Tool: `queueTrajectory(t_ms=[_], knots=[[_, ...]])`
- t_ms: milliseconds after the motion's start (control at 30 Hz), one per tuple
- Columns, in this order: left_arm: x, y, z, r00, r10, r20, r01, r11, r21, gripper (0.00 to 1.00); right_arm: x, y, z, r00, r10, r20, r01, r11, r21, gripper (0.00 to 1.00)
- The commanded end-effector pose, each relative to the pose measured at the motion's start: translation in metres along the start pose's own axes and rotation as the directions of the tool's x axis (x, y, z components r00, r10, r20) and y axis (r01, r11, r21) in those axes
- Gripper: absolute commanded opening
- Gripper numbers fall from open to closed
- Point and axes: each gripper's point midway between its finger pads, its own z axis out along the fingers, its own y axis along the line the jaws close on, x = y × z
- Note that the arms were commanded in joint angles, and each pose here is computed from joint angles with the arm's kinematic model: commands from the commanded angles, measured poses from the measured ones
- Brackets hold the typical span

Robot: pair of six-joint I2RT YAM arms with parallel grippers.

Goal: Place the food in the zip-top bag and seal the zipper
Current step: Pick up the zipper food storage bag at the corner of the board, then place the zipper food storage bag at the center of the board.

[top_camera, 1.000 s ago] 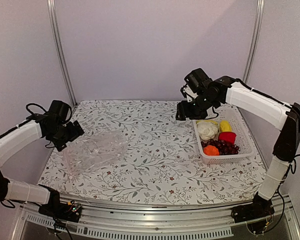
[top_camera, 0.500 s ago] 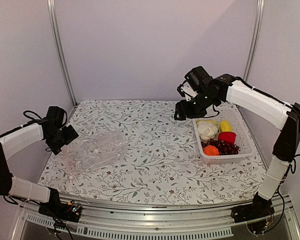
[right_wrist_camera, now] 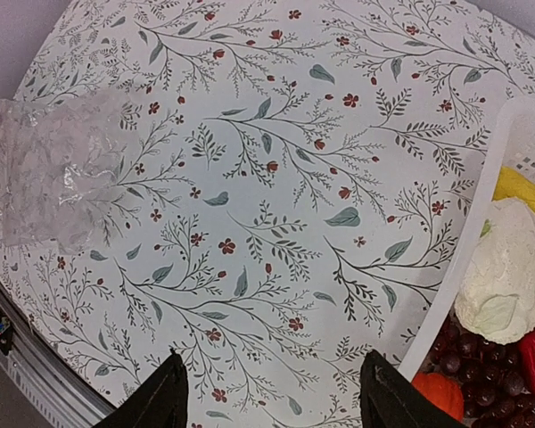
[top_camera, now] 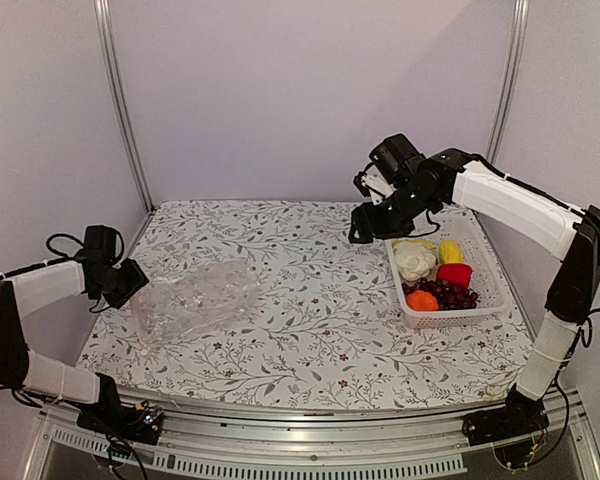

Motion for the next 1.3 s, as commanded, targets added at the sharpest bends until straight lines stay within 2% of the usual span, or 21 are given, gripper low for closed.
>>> queueTrajectory(t_ms=[0, 200, 367, 400, 533, 667, 800, 867, 1000, 1133, 1267], knots=[[-0.001, -0.029, -0.002, 0.999, 0.043, 0.012, -0.044, 0.983, 0.18, 0.55, 0.006, 0.001, -0.01, 1.0, -0.005, -0.005, 0.005, 1.0, -0.015, 0.64], [0.008, -0.051, -0.006, 1.0, 0.028, -0.005, -0.025, 0.942, 0.335, 0.33, 0.006, 0.003, -0.011, 1.0, 0.009, -0.005, -0.009, 1.0, -0.027, 0.64], [-0.008, -0.084, -0.021, 1.0, 0.025, 0.018, -0.031, 0.88, 0.473, 0.02, 0.006, 0.006, -0.01, 1.0, 0.024, -0.009, -0.024, 0.999, -0.044, 0.64], [-0.013, -0.09, -0.025, 1.0, 0.018, 0.025, -0.028, 0.872, 0.488, 0.0, 0.006, 0.007, -0.01, 1.0, 0.027, -0.008, -0.027, 0.999, -0.047, 0.64], [-0.044, -0.116, -0.042, 0.998, 0.005, 0.067, -0.039, 0.849, 0.527, 0.0, 0.005, 0.007, -0.012, 0.999, 0.039, -0.004, -0.039, 0.998, -0.051, 0.64], [-0.067, -0.141, -0.061, 0.994, 0.045, 0.098, -0.092, 0.829, 0.552, 0.0, 0.001, 0.008, -0.017, 0.999, 0.037, 0.01, -0.036, 0.998, -0.049, 0.64], [-0.087, -0.174, -0.091, 0.973, 0.135, 0.186, -0.217, 0.807, 0.549, 0.0, -0.006, 0.009, -0.023, 0.999, 0.032, 0.032, -0.031, 0.998, -0.047, 0.64], [-0.087, -0.199, -0.112, 0.943, 0.221, 0.249, -0.326, 0.764, 0.557, 0.0, -0.007, 0.009, -0.025, 0.999, 0.032, 0.037, -0.03, 0.998, -0.049, 0.64], [-0.049, -0.25, -0.136, 0.882, 0.377, 0.283, -0.47, 0.656, 0.591, 0.0, -0.008, 0.01, -0.026, 0.998, 0.033, 0.045, -0.031, 0.998, -0.053, 0.64], [0.013, -0.288, -0.14, 0.846, 0.481, 0.229, -0.499, 0.564, 0.658, 0.0, -0.008, 0.009, -0.025, 0.999, 0.027, 0.047, -0.025, 0.999, -0.047, 0.64], [0.085, -0.318, -0.143, 0.775, 0.604, 0.187, -0.537, 0.473, 0.698, 0.0, -0.006, 0.006, -0.025, 0.998, 0.026, 0.053, -0.024, 0.999, -0.04, 0.64]])
